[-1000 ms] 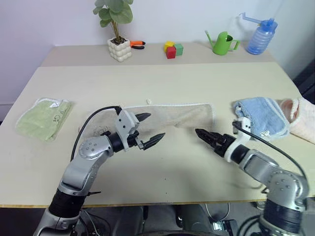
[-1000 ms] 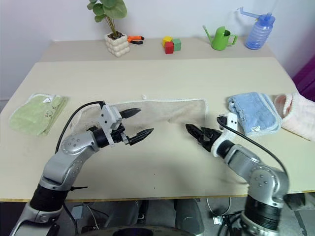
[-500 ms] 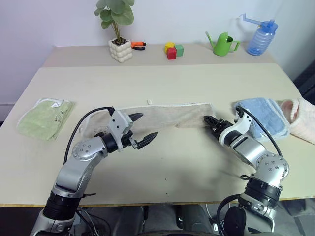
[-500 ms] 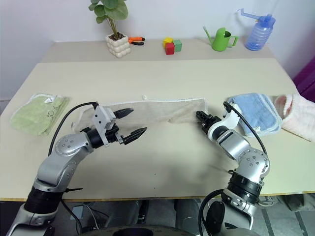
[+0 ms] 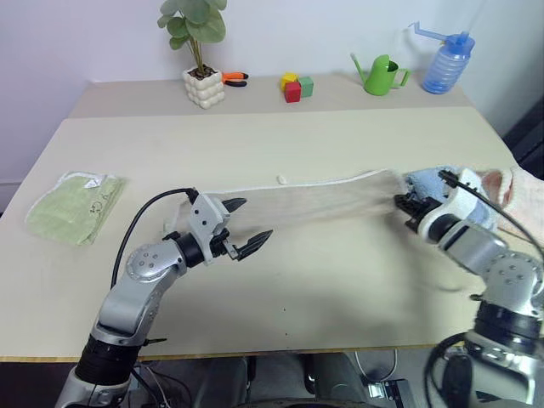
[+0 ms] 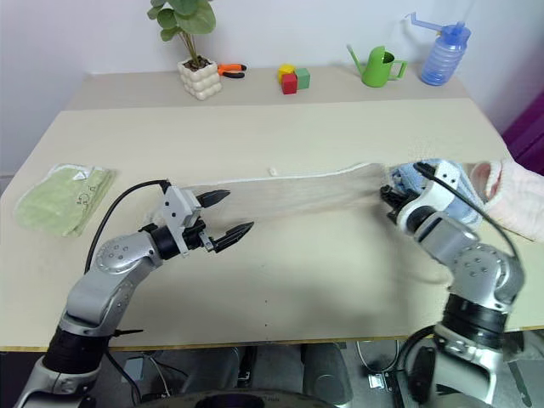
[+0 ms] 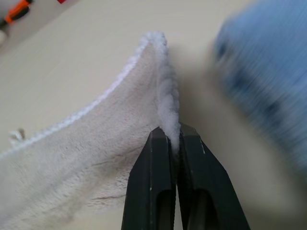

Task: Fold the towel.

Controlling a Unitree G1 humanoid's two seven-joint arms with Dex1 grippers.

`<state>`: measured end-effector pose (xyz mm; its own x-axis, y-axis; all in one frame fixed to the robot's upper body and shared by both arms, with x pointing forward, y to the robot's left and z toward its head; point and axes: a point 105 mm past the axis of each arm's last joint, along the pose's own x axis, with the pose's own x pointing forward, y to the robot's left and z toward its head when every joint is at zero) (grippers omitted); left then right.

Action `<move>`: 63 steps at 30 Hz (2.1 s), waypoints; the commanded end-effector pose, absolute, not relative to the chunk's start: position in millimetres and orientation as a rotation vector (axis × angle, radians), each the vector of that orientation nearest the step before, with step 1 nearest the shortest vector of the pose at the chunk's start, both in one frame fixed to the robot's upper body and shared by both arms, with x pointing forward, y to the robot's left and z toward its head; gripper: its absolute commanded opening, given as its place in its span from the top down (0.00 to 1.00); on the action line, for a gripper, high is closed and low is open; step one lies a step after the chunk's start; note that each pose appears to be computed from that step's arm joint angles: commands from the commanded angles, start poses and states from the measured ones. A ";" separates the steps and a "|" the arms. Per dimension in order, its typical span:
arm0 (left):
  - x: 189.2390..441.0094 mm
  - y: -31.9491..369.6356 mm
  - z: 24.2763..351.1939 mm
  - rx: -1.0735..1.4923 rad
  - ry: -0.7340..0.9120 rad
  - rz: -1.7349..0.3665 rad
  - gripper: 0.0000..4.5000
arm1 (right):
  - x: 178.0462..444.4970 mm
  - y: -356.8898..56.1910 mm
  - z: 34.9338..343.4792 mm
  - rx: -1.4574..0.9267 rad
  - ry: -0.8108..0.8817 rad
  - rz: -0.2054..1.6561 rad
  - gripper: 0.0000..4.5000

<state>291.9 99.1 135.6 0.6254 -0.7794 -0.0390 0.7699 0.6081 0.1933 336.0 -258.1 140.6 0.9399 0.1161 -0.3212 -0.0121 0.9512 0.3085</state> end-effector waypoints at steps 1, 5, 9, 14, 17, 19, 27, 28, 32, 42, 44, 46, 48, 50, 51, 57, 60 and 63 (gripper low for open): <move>293.0 97.3 144.7 0.216 -0.099 -0.898 0.00 | 338.6 -241.1 152.5 0.098 0.302 0.191 0.98; 293.6 98.9 144.9 0.218 -0.099 -0.889 0.00 | 335.2 -206.6 167.8 -0.187 0.247 0.394 0.98; 292.2 99.4 143.6 0.217 -0.096 -0.882 0.00 | 328.1 -147.7 167.7 -0.369 0.204 0.653 0.98; 292.5 95.7 145.6 0.218 -0.103 -0.879 0.00 | 329.4 -111.1 154.3 -0.441 0.184 0.761 0.98; 291.9 95.6 146.1 0.217 -0.104 -0.875 0.00 | 330.4 -101.0 149.9 -0.460 0.182 0.786 0.98; 289.4 95.4 146.0 0.218 -0.103 -0.874 0.00 | 326.6 -86.4 146.3 -0.458 0.189 0.836 0.98; 288.3 92.4 147.0 0.215 -0.098 -0.874 0.00 | 323.0 -70.3 139.7 -0.430 0.210 0.882 0.98; 288.3 92.1 146.8 0.215 -0.097 -0.874 0.00 | 322.3 -69.4 138.8 -0.416 0.217 0.888 0.98; 288.2 93.3 147.0 0.216 -0.094 -0.870 0.00 | 322.8 -73.5 147.0 -0.370 0.203 0.881 0.70; 290.1 118.7 144.9 0.194 -0.069 -0.775 0.00 | 320.6 -108.5 199.1 -0.163 0.043 0.881 0.59; 291.2 124.9 143.6 0.185 -0.061 -0.751 0.00 | 333.5 -114.6 195.7 -0.191 0.046 0.814 0.82; 291.5 129.8 142.2 0.173 -0.053 -0.728 0.00 | 347.8 -116.9 186.9 -0.192 0.061 0.752 1.00; 291.2 133.5 141.6 0.140 -0.048 -0.705 0.00 | 356.4 -112.5 174.2 -0.210 0.072 0.741 1.00; 289.6 136.5 138.9 0.109 -0.037 -0.688 0.00 | 364.4 -103.2 159.7 -0.190 0.085 0.742 1.00; 288.4 137.5 136.8 0.095 -0.029 -0.682 0.00 | 368.6 -99.8 149.3 -0.186 0.104 0.735 1.00; 279.3 142.0 128.3 0.053 0.006 -0.636 0.00 | 361.4 -84.4 91.2 -0.255 0.203 0.796 1.00; 274.6 147.7 127.4 0.017 0.018 -0.599 0.00 | 358.4 -85.0 86.0 -0.298 0.193 0.804 1.00; 267.0 153.9 121.9 -0.023 0.063 -0.564 0.00 | 361.2 -84.2 112.7 -0.266 0.089 0.802 1.00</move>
<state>271.5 150.3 112.8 0.8315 -0.5502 -0.0760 0.5498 0.8348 -0.0280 361.6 -86.4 93.6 0.6913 0.6764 -0.2542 -0.7214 0.6662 -0.1889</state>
